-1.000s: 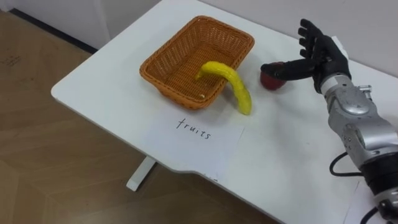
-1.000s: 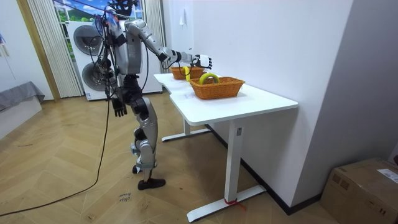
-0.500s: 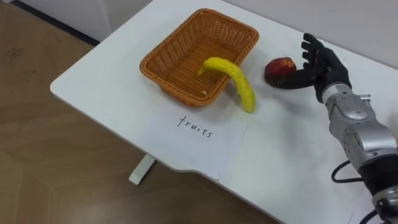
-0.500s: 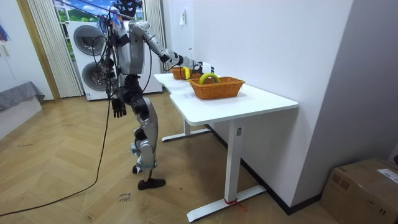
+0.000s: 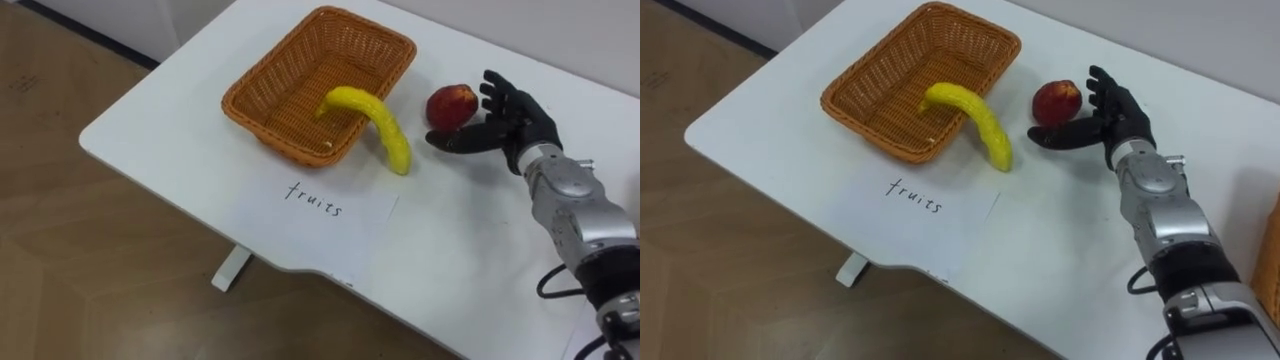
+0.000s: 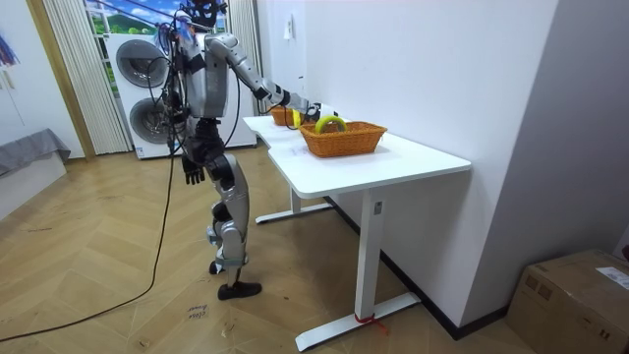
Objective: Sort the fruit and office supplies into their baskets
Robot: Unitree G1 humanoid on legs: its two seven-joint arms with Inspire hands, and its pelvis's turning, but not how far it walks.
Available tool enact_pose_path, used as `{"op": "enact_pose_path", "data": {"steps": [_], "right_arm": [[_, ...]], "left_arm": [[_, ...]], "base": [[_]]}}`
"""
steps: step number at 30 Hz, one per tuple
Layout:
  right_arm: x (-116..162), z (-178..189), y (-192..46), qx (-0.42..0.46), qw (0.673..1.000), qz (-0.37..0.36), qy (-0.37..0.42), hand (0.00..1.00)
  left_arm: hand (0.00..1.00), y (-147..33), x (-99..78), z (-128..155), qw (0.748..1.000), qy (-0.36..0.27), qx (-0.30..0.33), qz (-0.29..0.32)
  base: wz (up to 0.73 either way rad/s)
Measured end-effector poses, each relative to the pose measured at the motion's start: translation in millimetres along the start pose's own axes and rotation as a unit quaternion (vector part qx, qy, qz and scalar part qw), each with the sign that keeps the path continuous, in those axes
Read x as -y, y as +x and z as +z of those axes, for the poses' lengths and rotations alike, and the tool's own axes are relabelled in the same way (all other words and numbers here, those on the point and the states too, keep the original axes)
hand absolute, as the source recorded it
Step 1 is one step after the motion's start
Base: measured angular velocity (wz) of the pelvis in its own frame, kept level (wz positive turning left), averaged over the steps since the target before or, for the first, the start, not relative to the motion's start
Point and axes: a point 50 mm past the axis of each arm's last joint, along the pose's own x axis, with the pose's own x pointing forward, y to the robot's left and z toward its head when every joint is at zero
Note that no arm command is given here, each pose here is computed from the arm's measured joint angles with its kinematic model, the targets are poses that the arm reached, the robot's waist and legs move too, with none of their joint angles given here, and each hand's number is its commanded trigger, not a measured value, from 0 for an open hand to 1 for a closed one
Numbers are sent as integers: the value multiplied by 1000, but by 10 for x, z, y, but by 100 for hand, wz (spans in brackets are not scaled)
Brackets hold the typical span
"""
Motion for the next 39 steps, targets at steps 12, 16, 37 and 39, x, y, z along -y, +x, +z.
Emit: {"op": "enact_pose_path", "data": {"steps": [12,16,37,39], "right_arm": [[3,3,0,1,1000,3,2,0],[2,3,0,1,1000,3,2,0],[-3,26,55,-5,999,-19,-43,0],[-2,34,57,-4,999,-22,-47,0]], "left_arm": [[0,-4,36,12,1000,1,7,-11],[0,-3,39,8,1000,1,6,-14],[0,1,39,-36,1000,5,-4,-19],[0,1,39,-47,1000,5,-6,-19]], "base": [[0],[0],[-1],[0]]}}
